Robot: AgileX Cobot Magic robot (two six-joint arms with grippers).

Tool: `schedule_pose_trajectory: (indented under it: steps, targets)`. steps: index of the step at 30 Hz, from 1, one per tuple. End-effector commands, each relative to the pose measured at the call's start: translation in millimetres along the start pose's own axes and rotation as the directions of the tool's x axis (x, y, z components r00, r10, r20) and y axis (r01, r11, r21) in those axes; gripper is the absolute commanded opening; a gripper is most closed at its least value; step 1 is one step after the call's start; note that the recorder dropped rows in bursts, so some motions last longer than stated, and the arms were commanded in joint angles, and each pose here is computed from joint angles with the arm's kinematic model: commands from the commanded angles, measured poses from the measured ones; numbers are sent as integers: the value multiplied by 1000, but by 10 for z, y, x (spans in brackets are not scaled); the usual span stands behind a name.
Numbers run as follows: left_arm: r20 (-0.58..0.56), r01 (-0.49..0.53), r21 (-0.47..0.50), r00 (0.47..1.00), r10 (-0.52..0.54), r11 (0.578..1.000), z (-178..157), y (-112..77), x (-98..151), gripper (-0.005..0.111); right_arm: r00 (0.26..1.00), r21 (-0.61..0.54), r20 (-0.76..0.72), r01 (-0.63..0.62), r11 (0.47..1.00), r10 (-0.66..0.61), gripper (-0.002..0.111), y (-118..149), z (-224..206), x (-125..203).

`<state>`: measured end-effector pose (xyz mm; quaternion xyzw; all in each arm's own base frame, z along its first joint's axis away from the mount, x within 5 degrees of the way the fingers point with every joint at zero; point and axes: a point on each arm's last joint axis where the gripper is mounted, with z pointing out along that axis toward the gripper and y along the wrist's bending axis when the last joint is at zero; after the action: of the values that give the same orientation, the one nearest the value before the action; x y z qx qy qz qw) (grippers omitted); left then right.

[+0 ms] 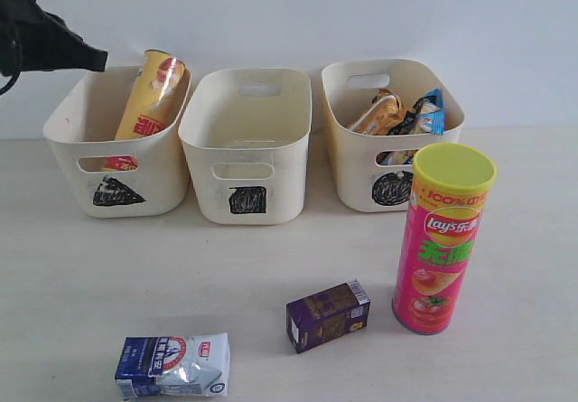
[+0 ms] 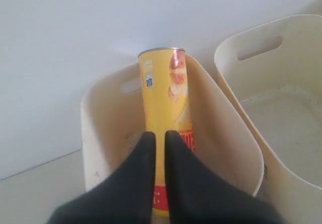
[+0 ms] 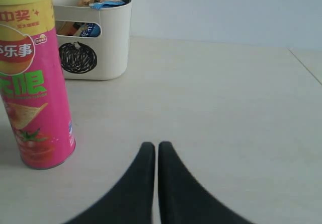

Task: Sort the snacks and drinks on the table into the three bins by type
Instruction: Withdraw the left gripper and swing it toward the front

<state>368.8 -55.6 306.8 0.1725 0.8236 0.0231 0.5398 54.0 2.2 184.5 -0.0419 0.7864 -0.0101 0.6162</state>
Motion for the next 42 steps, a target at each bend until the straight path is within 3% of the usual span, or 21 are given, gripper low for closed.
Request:
schedule_pose_trajectory:
  steps: [1,4,6,8,9,12,16,22,25,29,33,35,37,39,42]
  targets:
    - [175,-59,-23,983,62,998,-234,-264,126,4,1000,4,8,2,1000,-2,0,-2,0,4]
    - [264,-133,18,957,124,991,-293,-545,207,4,1000,4,8,2,1000,-2,0,-2,0,4]
    - [336,-188,91,930,147,978,-335,-770,255,4,1000,4,8,2,1000,-2,0,-2,0,4]
    - [424,-251,231,896,135,940,-407,-995,295,4,1000,4,8,2,1000,-2,0,-2,0,4]
    - [496,-340,337,857,142,878,-474,-1133,320,4,1000,4,8,2,1000,-2,0,-2,0,4]
    - [564,-423,482,820,98,767,-567,-1303,348,4,1000,4,8,2,1000,-2,0,-2,0,4]
    - [560,-467,623,827,59,627,-597,-1457,463,4,1000,4,8,2,1000,-2,0,-2,0,4]
    - [448,-414,745,891,67,524,-478,-1573,696,4,1000,4,8,2,1000,-2,0,-2,0,4]
    - [426,-383,790,904,22,478,-444,-1631,759,4,1000,4,8,2,1000,-2,0,-2,0,4]
    - [394,-353,824,919,-1,443,-376,-1698,854,6,1000,4,8,2,1000,-2,0,-2,0,4]
    - [392,-371,831,919,37,414,-320,-1825,962,31,1000,4,8,2,1000,-2,0,-2,0,4]
    - [392,-374,836,919,39,402,-298,-1906,1005,56,1000,4,8,2,1000,-2,0,-2,0,4]
    - [363,-331,844,932,6,422,-262,-1982,1022,82,1000,4,8,2,1000,-2,0,-2,0,4]
    - [333,-287,846,943,-25,449,-216,-2049,1023,100,1000,4,8,2,1000,-2,0,-2,0,4]
    - [357,-320,837,934,2,444,-181,-2169,1043,110,1000,4,8,2,1000,-2,0,-2,0,4]
